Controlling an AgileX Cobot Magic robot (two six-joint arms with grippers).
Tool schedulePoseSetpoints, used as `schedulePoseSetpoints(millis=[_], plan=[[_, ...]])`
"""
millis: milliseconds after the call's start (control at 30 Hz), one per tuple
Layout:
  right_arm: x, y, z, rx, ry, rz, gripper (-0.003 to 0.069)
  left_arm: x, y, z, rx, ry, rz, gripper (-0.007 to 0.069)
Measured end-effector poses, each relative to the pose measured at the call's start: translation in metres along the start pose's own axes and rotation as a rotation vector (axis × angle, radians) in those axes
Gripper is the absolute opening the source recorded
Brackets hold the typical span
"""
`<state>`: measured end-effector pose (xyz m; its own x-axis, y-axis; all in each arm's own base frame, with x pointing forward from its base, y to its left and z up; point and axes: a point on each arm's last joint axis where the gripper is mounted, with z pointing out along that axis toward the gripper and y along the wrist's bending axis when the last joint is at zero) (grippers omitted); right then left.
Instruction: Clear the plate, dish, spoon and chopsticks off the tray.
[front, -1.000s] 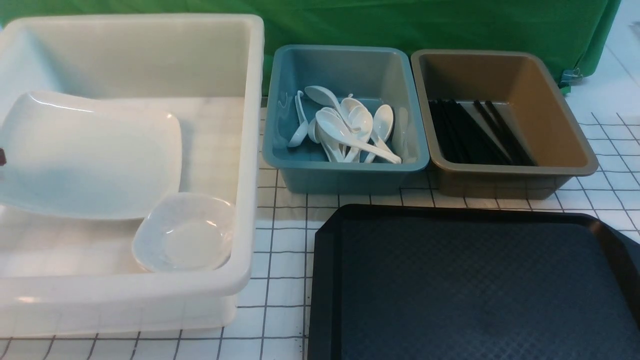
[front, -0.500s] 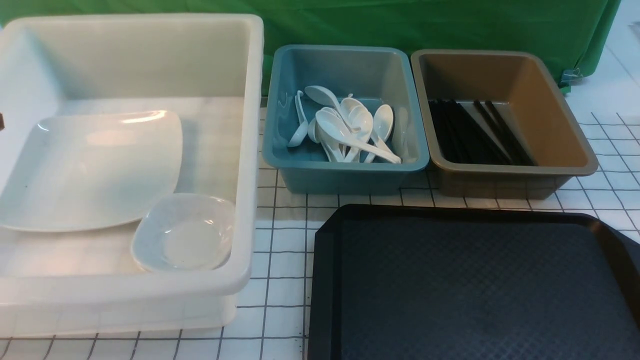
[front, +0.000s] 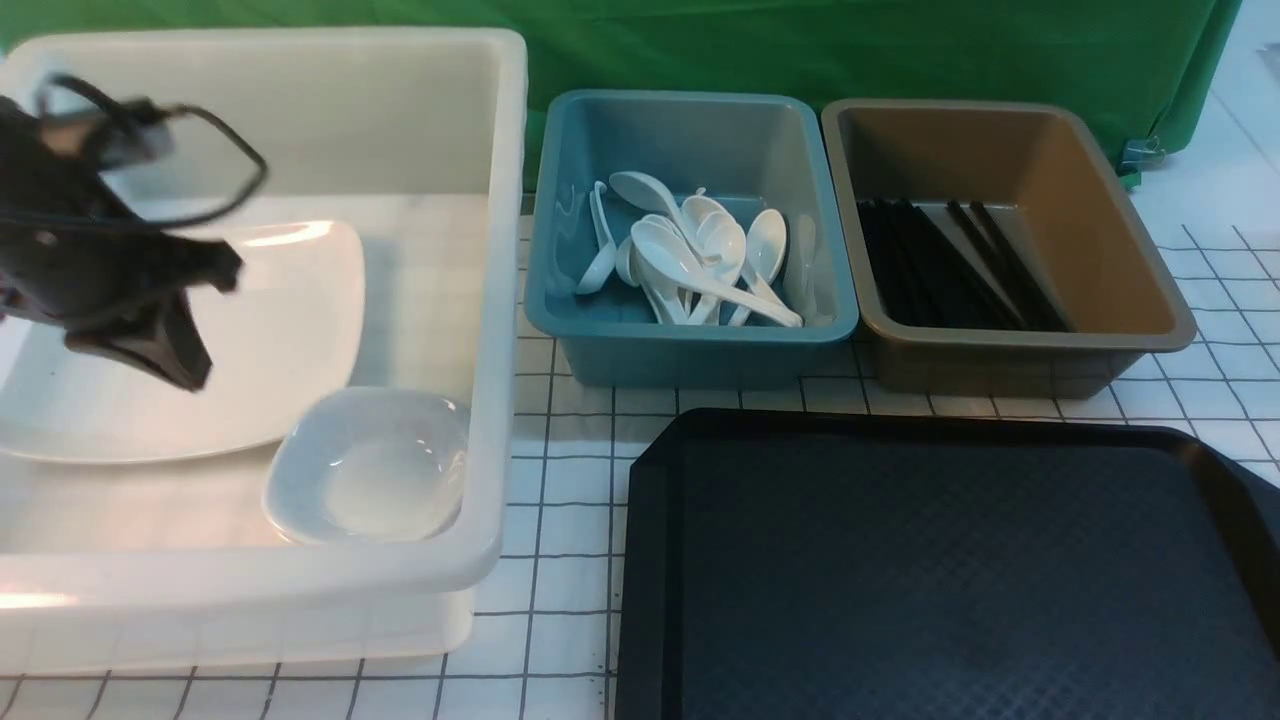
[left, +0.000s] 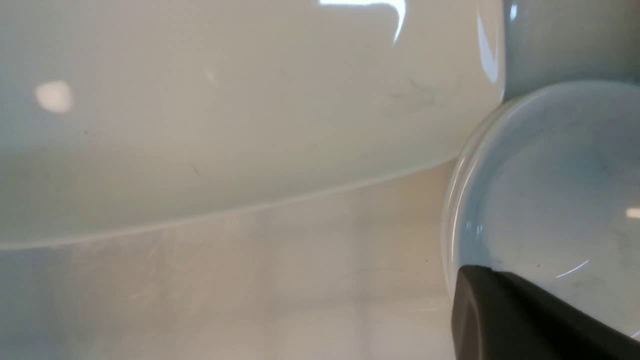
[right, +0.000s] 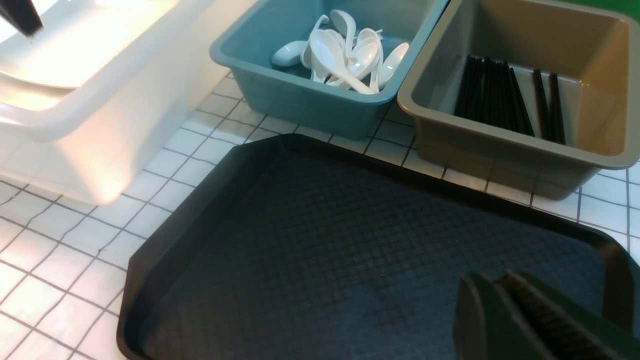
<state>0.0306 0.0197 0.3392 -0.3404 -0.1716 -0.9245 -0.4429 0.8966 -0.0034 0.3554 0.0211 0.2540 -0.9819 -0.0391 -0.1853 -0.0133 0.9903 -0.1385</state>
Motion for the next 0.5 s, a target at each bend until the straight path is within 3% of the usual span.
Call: schedulePoseSetpoints(millis=[167,500], plan=[[0.0,0.0,0.0,0.0,0.0,0.0,0.0023,0.011,-0.024,0.026,-0.107,0.018,0.034,-0.0011],[0.0,0.0,0.0,0.0,0.0,0.0,0.0001,0.013,-0.022,0.056,-0.164,-0.041,0.011,-0.0005]])
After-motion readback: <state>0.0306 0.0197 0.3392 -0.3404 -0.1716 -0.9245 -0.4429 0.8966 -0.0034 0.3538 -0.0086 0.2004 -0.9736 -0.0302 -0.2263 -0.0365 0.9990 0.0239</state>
